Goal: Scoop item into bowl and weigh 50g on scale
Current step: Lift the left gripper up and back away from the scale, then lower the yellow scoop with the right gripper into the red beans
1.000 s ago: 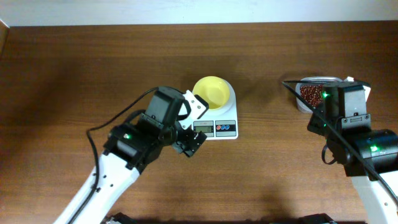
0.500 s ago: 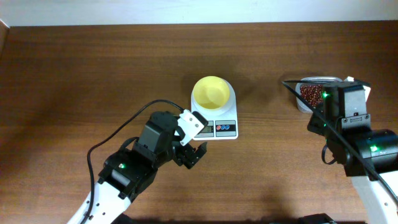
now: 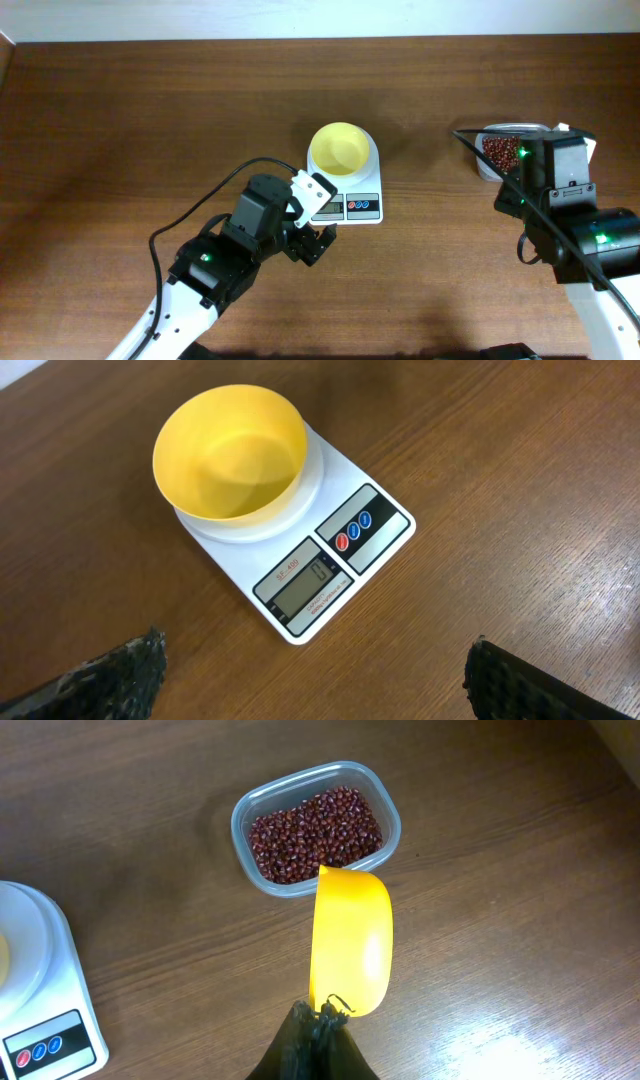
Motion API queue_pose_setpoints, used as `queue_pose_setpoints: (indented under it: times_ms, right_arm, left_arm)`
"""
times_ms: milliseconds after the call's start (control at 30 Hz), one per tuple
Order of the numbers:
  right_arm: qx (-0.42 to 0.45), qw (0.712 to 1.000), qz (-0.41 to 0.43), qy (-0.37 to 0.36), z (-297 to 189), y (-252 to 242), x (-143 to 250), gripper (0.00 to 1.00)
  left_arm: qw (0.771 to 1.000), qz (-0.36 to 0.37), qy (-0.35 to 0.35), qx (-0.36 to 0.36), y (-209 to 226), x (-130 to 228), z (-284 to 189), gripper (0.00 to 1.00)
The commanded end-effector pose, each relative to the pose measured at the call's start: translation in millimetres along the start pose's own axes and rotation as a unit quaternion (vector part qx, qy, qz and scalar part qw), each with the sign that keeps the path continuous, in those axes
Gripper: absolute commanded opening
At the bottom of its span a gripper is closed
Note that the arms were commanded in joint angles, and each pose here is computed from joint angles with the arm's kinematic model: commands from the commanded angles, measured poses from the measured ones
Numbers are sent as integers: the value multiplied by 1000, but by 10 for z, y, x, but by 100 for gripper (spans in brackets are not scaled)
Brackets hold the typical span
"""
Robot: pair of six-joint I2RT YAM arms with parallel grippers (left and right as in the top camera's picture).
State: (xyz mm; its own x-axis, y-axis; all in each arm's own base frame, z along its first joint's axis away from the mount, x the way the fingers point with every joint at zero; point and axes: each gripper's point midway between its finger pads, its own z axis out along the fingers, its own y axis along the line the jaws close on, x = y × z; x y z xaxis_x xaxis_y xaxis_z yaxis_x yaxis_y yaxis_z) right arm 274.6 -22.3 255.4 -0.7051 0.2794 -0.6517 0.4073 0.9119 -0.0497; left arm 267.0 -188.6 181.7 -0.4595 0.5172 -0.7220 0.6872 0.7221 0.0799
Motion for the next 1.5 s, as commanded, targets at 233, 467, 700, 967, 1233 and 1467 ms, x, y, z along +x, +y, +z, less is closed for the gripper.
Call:
queue_pose_setpoints:
  times_ms: [233, 467, 700, 967, 1233, 1467]
  right_arm:
    - [2, 1000, 3, -11, -44, -11, -65, 4]
    - [3, 1000, 3, -11, -44, -12, -64, 4]
    - [0, 1000, -1, -17, -45, 0, -92, 4]
    - [-8, 998, -53, -27, 325, -227, -451, 4]
    - [-67, 994, -91, 1, 1073, -241, -624, 4]
    - [-69, 985, -157, 34, 1509, -182, -523, 4]
  left_arm:
    - [1000, -22, -2, 1, -5, 4, 24, 99]
    - [999, -45, -15, -1, 7, -60, 23, 99]
    - [999, -45, -15, -1, 7, -59, 23, 99]
    - [999, -45, -15, -1, 7, -59, 23, 99]
    - [999, -45, -15, -1, 7, -58, 23, 99]
    - [999, -45, -15, -1, 7, -59, 23, 99]
